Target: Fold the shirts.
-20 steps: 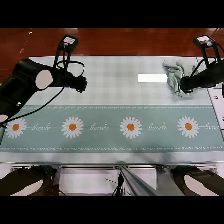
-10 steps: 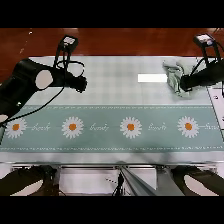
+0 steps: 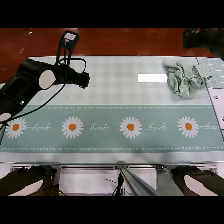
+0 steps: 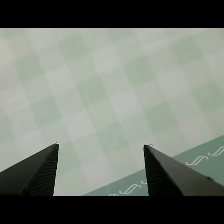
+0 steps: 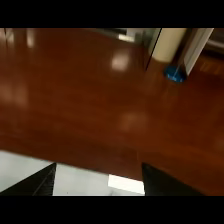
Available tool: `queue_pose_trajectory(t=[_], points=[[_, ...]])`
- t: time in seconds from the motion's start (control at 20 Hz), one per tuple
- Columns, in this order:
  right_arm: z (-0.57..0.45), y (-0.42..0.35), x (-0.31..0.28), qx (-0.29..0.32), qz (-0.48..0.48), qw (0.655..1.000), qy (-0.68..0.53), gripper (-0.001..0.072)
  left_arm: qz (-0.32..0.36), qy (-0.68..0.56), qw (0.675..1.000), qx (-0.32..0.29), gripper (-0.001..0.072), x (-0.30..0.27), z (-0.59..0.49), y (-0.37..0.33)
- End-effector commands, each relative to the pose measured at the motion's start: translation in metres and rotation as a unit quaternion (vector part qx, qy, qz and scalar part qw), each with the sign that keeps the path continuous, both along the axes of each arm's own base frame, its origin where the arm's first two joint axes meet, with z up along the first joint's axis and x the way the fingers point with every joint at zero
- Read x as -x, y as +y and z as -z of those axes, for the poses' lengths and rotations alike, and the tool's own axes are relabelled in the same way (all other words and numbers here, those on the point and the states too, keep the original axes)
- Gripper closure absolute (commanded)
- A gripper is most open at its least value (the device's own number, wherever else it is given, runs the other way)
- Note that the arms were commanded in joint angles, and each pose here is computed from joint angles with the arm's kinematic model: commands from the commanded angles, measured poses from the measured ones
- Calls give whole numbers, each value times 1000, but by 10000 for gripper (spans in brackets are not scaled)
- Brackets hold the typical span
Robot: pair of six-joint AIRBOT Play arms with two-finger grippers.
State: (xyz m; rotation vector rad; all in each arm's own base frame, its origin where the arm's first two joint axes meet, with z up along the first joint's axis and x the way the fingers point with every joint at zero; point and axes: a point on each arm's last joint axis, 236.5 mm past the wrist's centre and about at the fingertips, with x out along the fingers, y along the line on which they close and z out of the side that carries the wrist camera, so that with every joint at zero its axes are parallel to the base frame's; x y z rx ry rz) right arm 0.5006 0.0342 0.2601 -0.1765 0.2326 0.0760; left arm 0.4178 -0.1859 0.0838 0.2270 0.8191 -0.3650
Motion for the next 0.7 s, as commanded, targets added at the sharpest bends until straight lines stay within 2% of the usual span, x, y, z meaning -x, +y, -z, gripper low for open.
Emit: queue_pose_trajectory(t=[0.0, 0.05, 0.1, 0.2, 0.25, 0.35, 0.4, 0.5, 0.55, 0.6, 0.65], points=[[-22, -1, -4, -4, 0, 999, -46, 150, 1, -6, 1000, 3, 77, -2, -1, -2], [3, -12, -3, 37, 12, 999, 1, 252, 1, -7, 1000, 3, 77, -3, -2, -2], [28, -30, -6, 94, 30, 994, 41, 295, 2, -7, 1000, 3, 77, -3, -2, -2], [61, -74, -23, 146, 71, 984, 71, 295, 1, -7, 1000, 3, 77, -2, -2, -2], [76, -99, -32, 137, 97, 983, 77, 295, 1, -6, 1000, 2, 77, -2, -1, -2], [116, -153, -38, 57, 166, 979, 105, 295, 1, -6, 1000, 2, 77, -2, -1, -2], [142, -182, -35, -2, 213, 969, 125, 296, 1, -6, 1000, 2, 77, -2, -1, -2], [194, -225, -22, -134, 301, 930, 160, 290, 1, -6, 1000, 2, 77, -2, -1, -2], [218, -236, -19, -192, 325, 910, 171, 142, 1, -6, 1000, 3, 77, -3, -1, -2], [241, -242, -16, -252, 342, 887, 183, 109, 1, -6, 1000, 2, 77, -2, -1, -2], [258, -246, -15, -300, 354, 865, 190, 109, 1, -6, 1000, 2, 77, -3, -1, -2]])
